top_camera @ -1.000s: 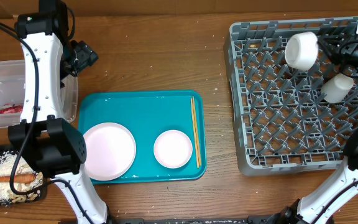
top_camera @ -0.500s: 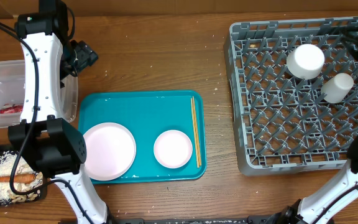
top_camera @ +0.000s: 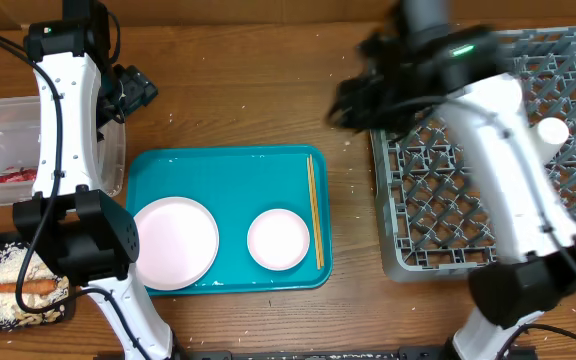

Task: Sort waste into correct bins and load items into the dishwasher
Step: 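Reach the right gripper to the small white plate and grasp it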

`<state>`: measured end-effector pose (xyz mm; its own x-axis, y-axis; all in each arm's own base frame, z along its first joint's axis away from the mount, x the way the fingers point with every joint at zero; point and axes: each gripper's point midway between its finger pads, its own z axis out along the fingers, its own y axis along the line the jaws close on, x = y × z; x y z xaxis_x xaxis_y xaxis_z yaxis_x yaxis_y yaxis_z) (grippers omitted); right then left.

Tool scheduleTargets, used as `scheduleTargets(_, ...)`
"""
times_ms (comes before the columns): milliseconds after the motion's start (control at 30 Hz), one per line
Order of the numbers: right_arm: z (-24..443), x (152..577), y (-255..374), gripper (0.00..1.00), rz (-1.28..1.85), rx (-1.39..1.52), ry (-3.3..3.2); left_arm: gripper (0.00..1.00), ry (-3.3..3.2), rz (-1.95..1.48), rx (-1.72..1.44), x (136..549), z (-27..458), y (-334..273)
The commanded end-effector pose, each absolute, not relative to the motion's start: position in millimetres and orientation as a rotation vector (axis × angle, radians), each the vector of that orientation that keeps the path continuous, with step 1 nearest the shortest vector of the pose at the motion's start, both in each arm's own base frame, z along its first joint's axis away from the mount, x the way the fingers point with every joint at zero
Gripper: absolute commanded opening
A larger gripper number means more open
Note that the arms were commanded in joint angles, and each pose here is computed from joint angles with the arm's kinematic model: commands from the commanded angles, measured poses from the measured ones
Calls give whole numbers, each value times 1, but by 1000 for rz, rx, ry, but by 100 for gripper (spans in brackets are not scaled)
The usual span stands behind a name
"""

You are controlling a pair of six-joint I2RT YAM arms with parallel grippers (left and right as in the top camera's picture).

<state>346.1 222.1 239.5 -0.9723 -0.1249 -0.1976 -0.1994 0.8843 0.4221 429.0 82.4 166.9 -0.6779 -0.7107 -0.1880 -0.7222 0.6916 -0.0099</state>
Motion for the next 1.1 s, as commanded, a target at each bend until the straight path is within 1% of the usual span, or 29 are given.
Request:
scheduleTargets(0, 198, 294, 282, 71, 589, -369, 2994, 100, 2712, 96, -1164, 430, 171, 81)
scheduleTargets(33, 185, 276, 301, 71, 592, -440, 3005, 100, 2712, 95, -1164, 430, 171, 81)
scheduleTargets(167, 154, 235, 339, 71, 601, -594, 3012, 100, 2712, 96, -1164, 430, 171, 81)
scheduleTargets(200, 149, 229, 344, 72, 596, -625, 3010, 100, 2712, 96, -1164, 430, 171, 81)
scheduleTargets(233, 138, 218, 350, 75, 569, -671, 3003, 100, 2712, 95, -1164, 430, 171, 81)
scheduleTargets(500, 95, 197, 347, 75, 449, -804, 2994, 100, 2712, 96, -1164, 430, 171, 81)
scheduleTargets(667, 57, 186, 336, 75, 330, -937, 3066, 100, 2712, 96, -1164, 430, 171, 81)
scheduleTargets(867, 34, 180, 326, 73, 232, -961, 3136, 100, 2712, 95, -1164, 430, 171, 81)
scheduleTargets(933, 33, 181, 324, 68, 191, -969, 3126, 100, 2711, 96, -1164, 430, 171, 81)
scheduleTargets(1000, 30, 181, 324, 61, 152, -982, 3111, 100, 2711, 96, -1164, 430, 171, 81)
scheduleTargets(1033, 28, 180, 324, 60, 148, -989, 3110, 100, 2711, 96, -1164, 430, 171, 81)
scheduleTargets(1067, 23, 177, 326, 51, 136, -1004, 3110, 100, 2712, 96, -1164, 430, 171, 81)
